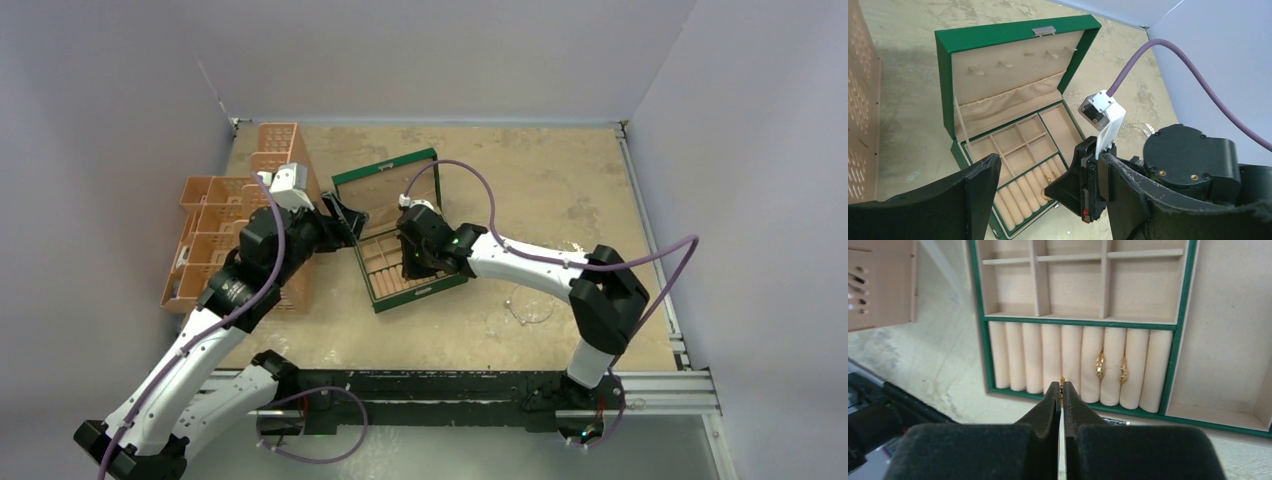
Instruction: Organize the mixed jewelry
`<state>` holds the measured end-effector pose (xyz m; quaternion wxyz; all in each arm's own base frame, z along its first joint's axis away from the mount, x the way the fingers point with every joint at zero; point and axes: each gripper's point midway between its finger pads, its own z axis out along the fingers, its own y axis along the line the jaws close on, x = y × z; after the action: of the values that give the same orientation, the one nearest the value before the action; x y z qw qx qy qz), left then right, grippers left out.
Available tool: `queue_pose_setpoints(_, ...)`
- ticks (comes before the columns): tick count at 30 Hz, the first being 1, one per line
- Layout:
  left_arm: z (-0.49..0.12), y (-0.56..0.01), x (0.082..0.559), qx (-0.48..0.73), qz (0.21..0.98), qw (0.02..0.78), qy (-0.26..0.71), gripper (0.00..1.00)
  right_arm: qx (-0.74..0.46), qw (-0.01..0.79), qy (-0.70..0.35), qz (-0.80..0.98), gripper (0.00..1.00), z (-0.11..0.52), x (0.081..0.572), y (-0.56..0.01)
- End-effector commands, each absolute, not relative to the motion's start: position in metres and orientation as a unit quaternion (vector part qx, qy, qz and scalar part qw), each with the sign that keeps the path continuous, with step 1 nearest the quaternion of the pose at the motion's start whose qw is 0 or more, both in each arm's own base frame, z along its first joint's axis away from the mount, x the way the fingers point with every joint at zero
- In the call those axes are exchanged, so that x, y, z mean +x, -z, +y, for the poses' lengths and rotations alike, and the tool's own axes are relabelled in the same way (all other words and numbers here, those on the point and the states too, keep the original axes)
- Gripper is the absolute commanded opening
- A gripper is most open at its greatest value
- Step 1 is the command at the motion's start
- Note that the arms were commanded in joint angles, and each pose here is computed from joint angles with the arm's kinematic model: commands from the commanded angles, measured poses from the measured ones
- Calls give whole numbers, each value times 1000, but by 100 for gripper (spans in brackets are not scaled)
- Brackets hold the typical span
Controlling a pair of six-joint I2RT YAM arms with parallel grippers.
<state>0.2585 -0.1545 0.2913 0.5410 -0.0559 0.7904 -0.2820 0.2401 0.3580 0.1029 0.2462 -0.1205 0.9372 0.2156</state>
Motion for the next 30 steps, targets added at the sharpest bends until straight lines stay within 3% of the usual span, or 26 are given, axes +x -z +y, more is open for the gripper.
queue_pose_setpoints(1, -147, -305, 261, -52, 778, 567, 267, 71, -115, 277, -188, 935, 0, 356, 253, -116)
queue_pose_setpoints(30, -150, -299, 262, -52, 781, 561, 271, 71, -141, 270, -142, 942, 0, 359, 260, -81)
